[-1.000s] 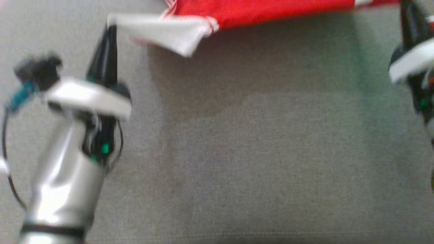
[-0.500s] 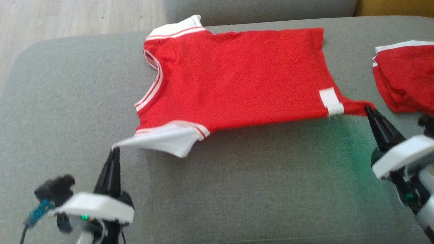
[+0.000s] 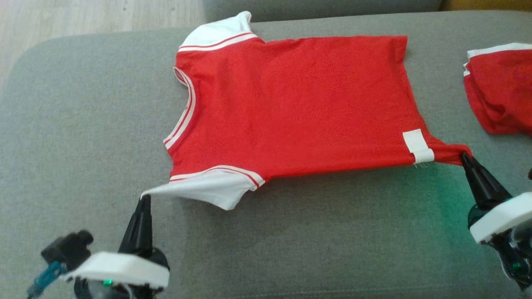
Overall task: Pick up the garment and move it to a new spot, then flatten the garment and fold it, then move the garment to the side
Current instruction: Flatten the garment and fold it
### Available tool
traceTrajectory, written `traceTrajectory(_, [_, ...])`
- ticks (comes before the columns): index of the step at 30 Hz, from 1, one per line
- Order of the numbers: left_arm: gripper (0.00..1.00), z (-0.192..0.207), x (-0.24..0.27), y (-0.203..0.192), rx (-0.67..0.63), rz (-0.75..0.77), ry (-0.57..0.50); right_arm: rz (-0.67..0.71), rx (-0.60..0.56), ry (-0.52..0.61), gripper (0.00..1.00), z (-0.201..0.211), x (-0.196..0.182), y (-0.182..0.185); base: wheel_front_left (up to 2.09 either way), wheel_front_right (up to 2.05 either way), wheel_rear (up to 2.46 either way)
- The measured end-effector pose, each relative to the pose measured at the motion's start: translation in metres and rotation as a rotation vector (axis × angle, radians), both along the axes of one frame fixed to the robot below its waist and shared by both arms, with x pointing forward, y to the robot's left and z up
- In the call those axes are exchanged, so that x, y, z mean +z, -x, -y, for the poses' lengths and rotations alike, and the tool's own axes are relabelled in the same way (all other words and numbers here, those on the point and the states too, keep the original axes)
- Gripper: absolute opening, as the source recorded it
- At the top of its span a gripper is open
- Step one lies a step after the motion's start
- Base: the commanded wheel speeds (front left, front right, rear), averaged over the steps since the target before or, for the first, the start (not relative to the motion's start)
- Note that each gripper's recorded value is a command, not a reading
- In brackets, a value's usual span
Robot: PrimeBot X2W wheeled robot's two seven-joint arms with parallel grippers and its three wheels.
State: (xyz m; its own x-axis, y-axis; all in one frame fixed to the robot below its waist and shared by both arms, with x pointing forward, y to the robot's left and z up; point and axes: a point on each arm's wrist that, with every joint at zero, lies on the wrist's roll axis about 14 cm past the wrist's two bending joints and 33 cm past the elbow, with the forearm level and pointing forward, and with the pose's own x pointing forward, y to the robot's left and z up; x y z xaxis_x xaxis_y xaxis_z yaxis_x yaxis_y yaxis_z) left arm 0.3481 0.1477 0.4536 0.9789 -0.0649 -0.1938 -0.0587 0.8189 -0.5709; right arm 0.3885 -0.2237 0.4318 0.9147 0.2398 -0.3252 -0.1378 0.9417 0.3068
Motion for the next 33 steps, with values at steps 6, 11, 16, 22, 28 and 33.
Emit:
traceTrajectory(6, [0.0,0.007,0.002,-0.041,-0.014,0.007,0.032,-0.062,0.014,0.003,0.0,-0.01,-0.015,-0.015,0.0,0.0,0.0])
traceTrajectory(11, [0.0,0.01,-0.006,-0.071,-0.025,0.0,0.03,-0.055,0.028,0.025,0.0,-0.013,-0.014,-0.044,0.0,0.0,0.0])
traceTrajectory(16, [0.0,0.01,-0.012,-0.096,-0.048,0.009,-0.01,-0.064,0.042,0.05,0.0,-0.016,-0.022,-0.064,0.0,0.0,0.0])
traceTrajectory(22, [0.0,0.016,-0.012,-0.117,-0.075,0.032,-0.034,-0.075,0.056,0.059,0.0,-0.021,-0.029,-0.08,0.0,0.0,0.0])
traceTrajectory(28, [0.0,0.017,-0.015,-0.132,-0.092,0.05,-0.074,-0.066,0.073,0.07,0.0,-0.028,-0.031,-0.093,0.0,0.0,0.0])
traceTrajectory(33, [0.0,0.018,-0.016,-0.136,-0.098,0.065,-0.104,-0.058,0.073,0.072,0.0,-0.031,-0.033,-0.098,0.0,0.0,0.0])
